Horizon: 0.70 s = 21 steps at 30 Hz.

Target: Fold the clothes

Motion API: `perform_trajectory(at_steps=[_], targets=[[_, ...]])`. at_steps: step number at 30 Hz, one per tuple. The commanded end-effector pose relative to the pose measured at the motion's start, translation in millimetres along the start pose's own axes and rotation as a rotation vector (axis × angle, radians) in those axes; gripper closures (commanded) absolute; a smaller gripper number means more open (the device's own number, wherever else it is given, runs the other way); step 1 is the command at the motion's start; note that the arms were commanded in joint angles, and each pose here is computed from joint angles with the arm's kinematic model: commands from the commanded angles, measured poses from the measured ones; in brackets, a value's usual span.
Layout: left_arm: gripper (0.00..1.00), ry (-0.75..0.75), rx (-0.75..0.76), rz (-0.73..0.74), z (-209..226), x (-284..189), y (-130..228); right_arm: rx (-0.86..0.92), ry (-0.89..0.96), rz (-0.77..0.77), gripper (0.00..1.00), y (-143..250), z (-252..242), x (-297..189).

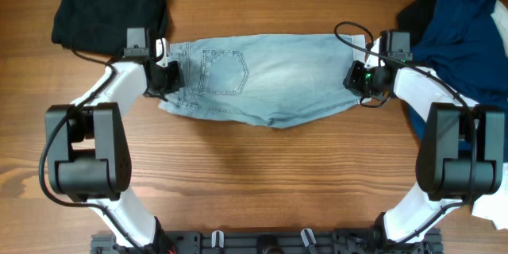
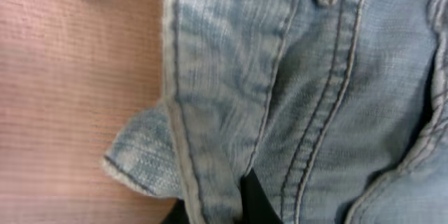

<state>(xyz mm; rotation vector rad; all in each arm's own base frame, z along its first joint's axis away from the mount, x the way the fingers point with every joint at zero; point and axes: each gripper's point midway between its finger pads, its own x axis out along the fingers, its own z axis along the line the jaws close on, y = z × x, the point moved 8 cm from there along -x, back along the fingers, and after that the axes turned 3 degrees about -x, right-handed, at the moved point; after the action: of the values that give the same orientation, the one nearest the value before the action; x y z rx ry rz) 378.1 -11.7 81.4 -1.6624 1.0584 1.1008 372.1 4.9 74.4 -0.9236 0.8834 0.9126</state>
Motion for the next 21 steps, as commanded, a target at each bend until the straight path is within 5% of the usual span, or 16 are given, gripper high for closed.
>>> perform_trajectory(at_steps=[1,8,14,21], targets=[[0.96,0.030,0.065,0.033,-7.2,-40.2,-23.7,-0.019,-0.058,0.014,0.88,-1.5,6.9,-1.0],[0.96,0.016,0.190,-0.014,-37.3,-156.6,-56.0,-0.075,-0.244,-0.043,0.83,-3.4,39.5,-59.9],[0.96,0.035,0.227,-0.013,-45.8,-167.6,-55.0,-0.054,-0.239,-0.023,0.82,-0.7,37.9,-56.7],[0.96,0.086,0.371,-0.031,-103.2,-165.8,-42.1,0.009,-0.211,0.076,0.87,7.4,24.5,-18.6]])
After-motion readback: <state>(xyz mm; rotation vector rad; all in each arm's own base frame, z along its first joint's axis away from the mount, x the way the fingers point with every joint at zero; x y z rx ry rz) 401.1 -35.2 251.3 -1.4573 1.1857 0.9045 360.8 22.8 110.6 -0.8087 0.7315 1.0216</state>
